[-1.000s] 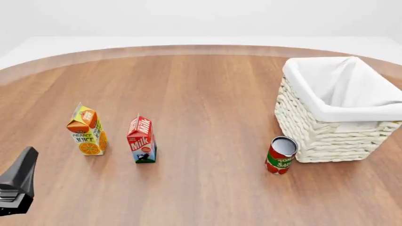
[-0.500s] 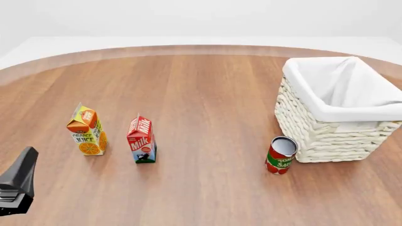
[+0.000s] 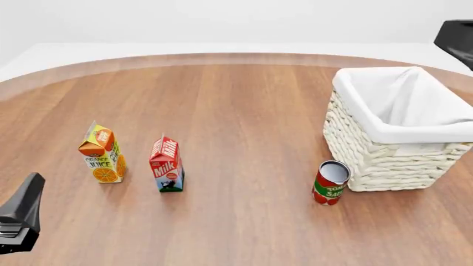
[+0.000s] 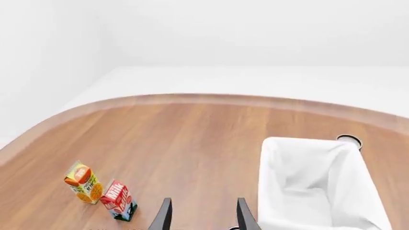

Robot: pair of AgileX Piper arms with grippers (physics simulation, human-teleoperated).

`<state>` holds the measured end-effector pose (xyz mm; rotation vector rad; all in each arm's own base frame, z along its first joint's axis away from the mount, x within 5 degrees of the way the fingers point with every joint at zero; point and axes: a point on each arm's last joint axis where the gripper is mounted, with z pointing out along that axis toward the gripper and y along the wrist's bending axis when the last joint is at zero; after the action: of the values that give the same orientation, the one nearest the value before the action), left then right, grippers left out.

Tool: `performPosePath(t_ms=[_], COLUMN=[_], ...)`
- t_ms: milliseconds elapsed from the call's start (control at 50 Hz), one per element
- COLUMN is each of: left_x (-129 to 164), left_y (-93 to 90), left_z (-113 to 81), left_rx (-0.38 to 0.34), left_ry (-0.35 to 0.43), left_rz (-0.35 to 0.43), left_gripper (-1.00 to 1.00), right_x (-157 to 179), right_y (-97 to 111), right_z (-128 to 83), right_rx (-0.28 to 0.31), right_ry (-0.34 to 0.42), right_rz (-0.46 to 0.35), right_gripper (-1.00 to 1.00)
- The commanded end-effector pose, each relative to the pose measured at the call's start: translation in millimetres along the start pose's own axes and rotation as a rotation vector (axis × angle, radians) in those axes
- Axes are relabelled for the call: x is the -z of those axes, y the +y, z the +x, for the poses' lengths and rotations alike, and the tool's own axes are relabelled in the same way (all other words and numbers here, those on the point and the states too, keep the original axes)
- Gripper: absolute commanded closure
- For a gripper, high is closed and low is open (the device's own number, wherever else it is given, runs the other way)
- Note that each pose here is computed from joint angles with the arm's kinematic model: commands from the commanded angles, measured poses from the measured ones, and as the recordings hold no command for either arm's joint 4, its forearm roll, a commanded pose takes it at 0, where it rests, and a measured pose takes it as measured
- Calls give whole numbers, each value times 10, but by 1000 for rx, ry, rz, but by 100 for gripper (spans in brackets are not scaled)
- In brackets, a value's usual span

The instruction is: Pick the milk and place it in the basket.

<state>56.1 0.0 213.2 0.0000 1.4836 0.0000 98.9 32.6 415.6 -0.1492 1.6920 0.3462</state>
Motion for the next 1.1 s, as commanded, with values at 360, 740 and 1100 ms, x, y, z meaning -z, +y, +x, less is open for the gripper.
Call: performPosePath(t_ms=[360,740,1100], left_x=[0,0,0], left_y=[0,0,0], left_z=[0,0,0], left_rx=[0,0,0], left_ry=[0,0,0], left_rz=[0,0,0], left_gripper=[-100,-100,-100], right_x=[-597,-976,-1378], right_y=[221,461,667], right_z=[-207,-253,-170], right_rx=[-15,-24,-50], right_ry=[100,212,285], right_rz=[-97,-164,-196], right_gripper=[-100,-100,-100])
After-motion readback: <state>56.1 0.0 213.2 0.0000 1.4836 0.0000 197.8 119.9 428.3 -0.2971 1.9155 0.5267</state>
